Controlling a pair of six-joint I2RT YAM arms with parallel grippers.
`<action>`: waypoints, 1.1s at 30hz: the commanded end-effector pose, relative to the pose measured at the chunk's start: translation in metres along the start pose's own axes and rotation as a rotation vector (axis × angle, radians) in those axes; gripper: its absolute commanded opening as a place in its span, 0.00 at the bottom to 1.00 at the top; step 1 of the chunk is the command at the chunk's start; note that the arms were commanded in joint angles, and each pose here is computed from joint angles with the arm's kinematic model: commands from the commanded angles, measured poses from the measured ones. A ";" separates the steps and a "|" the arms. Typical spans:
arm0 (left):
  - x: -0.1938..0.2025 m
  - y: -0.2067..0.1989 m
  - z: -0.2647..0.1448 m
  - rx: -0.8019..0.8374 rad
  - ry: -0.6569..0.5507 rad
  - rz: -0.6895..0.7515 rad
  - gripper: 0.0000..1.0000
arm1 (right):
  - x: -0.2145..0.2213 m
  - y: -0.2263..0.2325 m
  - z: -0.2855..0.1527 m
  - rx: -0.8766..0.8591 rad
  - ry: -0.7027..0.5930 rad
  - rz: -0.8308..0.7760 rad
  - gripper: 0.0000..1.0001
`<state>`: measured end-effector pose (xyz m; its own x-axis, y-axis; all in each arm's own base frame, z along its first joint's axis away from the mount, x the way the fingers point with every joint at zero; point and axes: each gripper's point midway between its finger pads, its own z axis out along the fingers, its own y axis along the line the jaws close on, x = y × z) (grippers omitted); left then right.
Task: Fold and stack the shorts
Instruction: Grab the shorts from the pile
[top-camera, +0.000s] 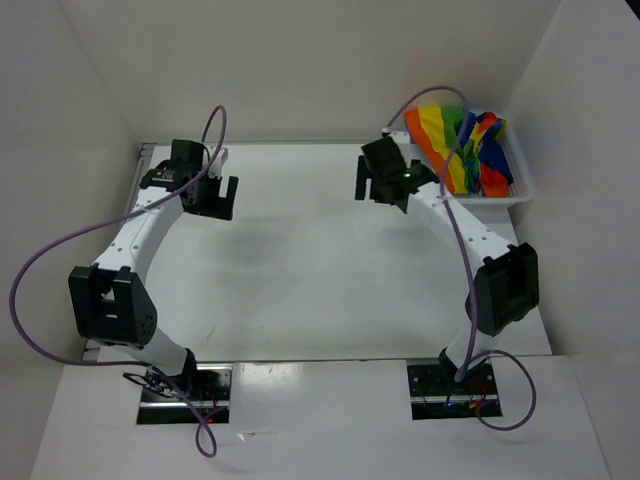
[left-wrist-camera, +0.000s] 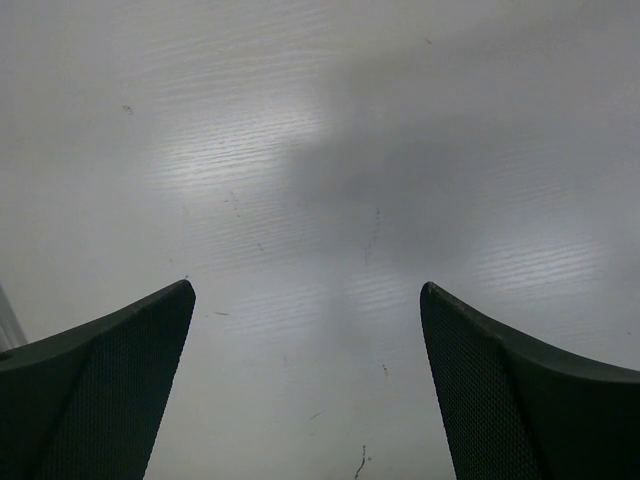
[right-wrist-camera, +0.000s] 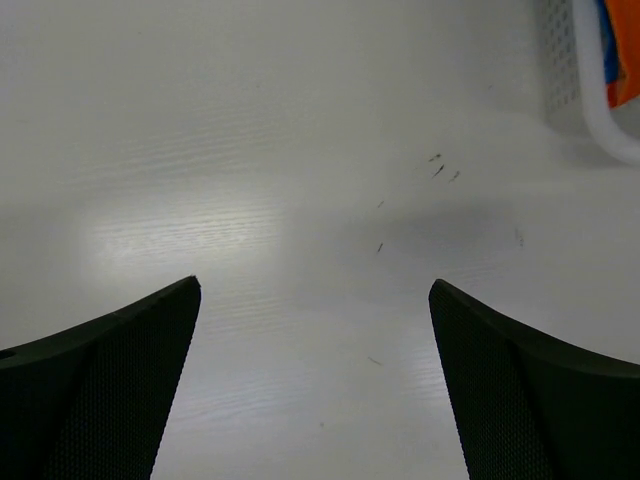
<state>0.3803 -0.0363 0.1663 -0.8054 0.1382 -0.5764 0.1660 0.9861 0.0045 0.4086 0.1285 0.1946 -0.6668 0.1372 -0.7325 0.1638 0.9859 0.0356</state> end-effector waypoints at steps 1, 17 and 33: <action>-0.006 0.012 -0.020 -0.104 -0.026 0.019 1.00 | -0.004 0.002 -0.010 0.283 -0.133 -0.221 1.00; -0.024 -0.020 -0.022 0.007 -0.065 0.060 1.00 | -0.072 -0.024 -0.024 -0.087 -0.145 0.331 1.00; -0.027 -0.020 -0.015 0.004 -0.066 0.060 1.00 | -0.144 -0.219 0.093 0.334 -0.106 0.495 0.97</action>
<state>0.3787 -0.0551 0.1801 -0.7866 0.1896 -0.5877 0.2100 0.9771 0.0342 0.5307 -0.1206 0.2520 -0.2914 0.5378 -0.7911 0.6782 0.6994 0.2256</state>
